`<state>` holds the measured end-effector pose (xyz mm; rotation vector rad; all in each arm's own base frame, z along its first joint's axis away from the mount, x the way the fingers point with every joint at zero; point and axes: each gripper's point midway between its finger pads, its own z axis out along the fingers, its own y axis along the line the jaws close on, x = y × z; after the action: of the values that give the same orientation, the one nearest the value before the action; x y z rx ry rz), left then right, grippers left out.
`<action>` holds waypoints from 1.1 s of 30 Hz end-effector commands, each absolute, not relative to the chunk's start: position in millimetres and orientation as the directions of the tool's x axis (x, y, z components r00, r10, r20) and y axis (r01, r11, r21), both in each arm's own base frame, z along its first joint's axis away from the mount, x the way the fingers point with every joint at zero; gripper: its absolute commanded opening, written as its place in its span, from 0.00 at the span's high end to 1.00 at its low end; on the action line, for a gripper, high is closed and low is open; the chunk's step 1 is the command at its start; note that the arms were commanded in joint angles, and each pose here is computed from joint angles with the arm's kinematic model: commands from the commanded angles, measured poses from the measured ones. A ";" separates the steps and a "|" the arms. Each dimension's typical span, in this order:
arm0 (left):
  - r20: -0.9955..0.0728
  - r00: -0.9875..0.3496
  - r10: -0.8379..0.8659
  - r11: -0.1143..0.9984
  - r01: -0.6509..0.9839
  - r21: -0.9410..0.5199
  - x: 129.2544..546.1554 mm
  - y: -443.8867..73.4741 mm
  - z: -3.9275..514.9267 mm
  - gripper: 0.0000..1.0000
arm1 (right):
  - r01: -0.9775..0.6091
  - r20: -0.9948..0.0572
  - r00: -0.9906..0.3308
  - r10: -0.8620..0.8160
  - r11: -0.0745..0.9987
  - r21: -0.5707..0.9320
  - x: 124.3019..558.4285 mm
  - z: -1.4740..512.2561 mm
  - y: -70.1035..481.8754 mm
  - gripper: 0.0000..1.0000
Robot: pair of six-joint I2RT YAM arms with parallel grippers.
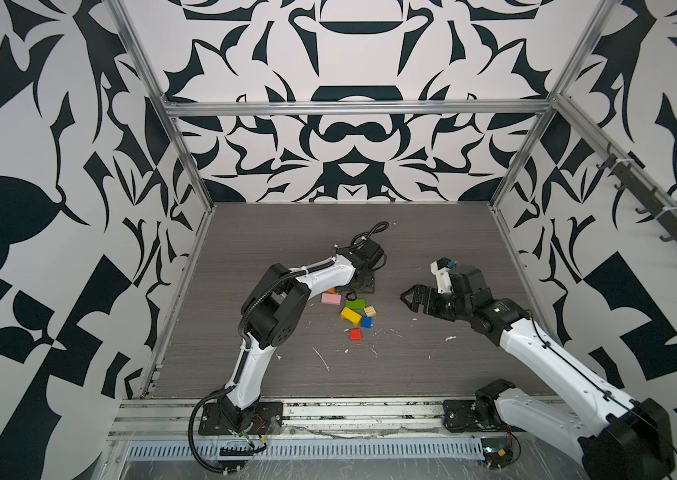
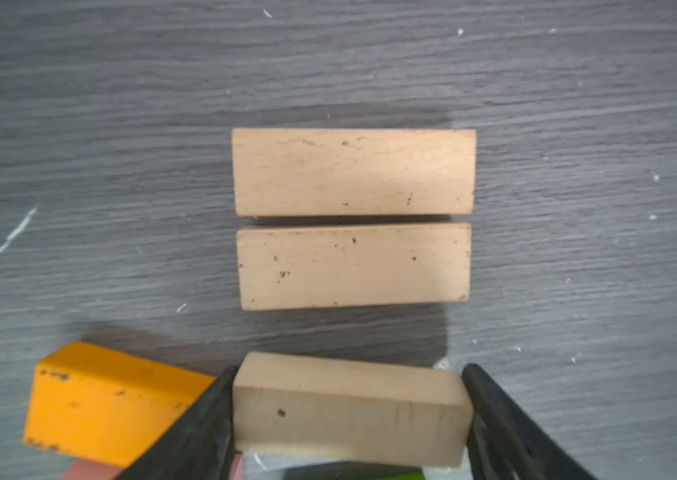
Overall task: Build the wood block tower
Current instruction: 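Carry the plain wooden block over the two-block stack with the left gripper, then lower the plain wooden block onto the top of the stack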
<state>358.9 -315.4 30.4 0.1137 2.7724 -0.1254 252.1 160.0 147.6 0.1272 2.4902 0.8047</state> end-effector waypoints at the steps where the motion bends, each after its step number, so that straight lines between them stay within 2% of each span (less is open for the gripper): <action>1: -0.344 -0.938 0.044 0.997 0.065 -0.050 361.4 -311.4 26.2 0.52 | -0.097 -0.480 -0.847 0.227 0.822 0.561 255.1 158.3 160.6 0.00; 33: -0.316 -0.948 0.030 0.998 0.044 -0.039 372.8 -311.3 16.7 0.52 | -0.093 -0.482 -0.847 0.224 0.831 0.549 252.2 154.9 157.1 0.00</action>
<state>375.3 -316.5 27.2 0.0737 2.7776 -0.1098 251.6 159.0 146.6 0.1120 2.4929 0.7918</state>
